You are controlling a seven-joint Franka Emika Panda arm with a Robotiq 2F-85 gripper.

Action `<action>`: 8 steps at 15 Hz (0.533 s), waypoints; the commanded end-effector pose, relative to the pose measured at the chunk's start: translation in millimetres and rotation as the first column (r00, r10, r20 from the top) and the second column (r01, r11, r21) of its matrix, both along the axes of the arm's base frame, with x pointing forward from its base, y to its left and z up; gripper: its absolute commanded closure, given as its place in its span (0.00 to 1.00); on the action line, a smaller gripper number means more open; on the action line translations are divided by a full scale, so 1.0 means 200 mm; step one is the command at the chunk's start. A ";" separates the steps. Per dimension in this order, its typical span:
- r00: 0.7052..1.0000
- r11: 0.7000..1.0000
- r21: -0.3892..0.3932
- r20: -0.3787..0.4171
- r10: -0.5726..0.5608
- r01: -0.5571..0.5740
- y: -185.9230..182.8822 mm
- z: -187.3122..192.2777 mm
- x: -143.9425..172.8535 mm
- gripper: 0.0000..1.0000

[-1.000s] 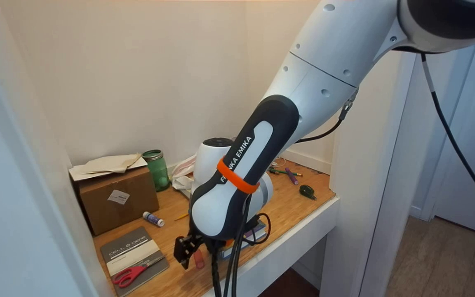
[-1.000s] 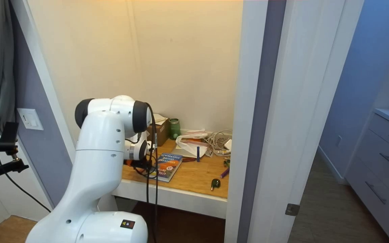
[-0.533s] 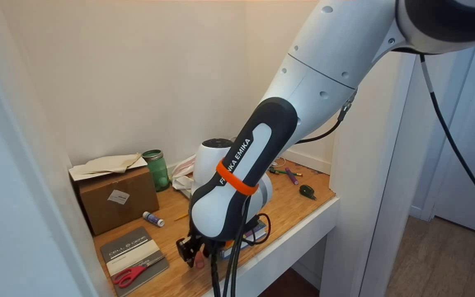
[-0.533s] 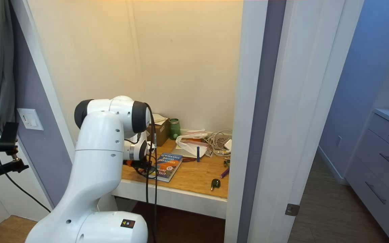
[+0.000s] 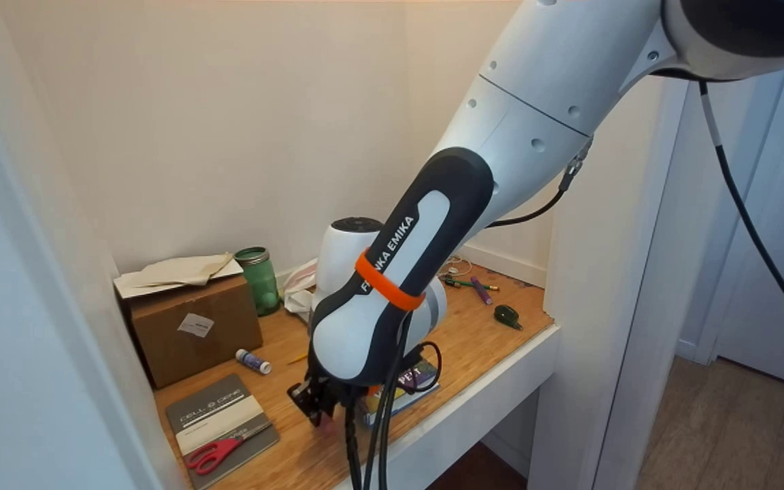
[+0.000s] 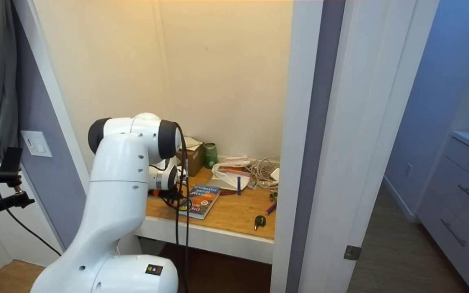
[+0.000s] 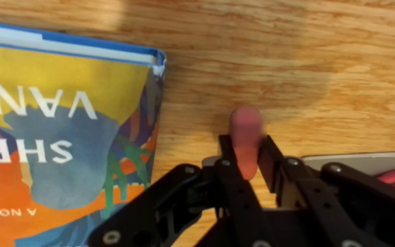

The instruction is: Move the purple object to the right, open the book, put the purple object inside then close the book

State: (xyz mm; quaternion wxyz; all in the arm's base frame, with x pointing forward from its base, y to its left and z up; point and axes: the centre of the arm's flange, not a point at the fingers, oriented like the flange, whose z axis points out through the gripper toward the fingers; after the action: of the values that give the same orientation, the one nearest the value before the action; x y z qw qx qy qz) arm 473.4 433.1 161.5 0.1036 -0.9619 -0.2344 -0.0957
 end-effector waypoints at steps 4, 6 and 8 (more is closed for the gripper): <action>0.997 1.000 -0.014 0.067 0.025 -0.024 -0.13 0.47 0.01 0.94; 0.995 0.999 -0.050 0.097 0.018 -0.013 -0.25 0.56 0.04 0.94; 0.992 0.996 -0.094 0.125 0.017 -0.005 -0.40 0.63 0.07 0.94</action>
State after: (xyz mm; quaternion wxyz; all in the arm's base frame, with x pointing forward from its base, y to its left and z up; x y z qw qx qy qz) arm 493.3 398.2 261.7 0.0810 -0.9561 -0.2458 -0.1372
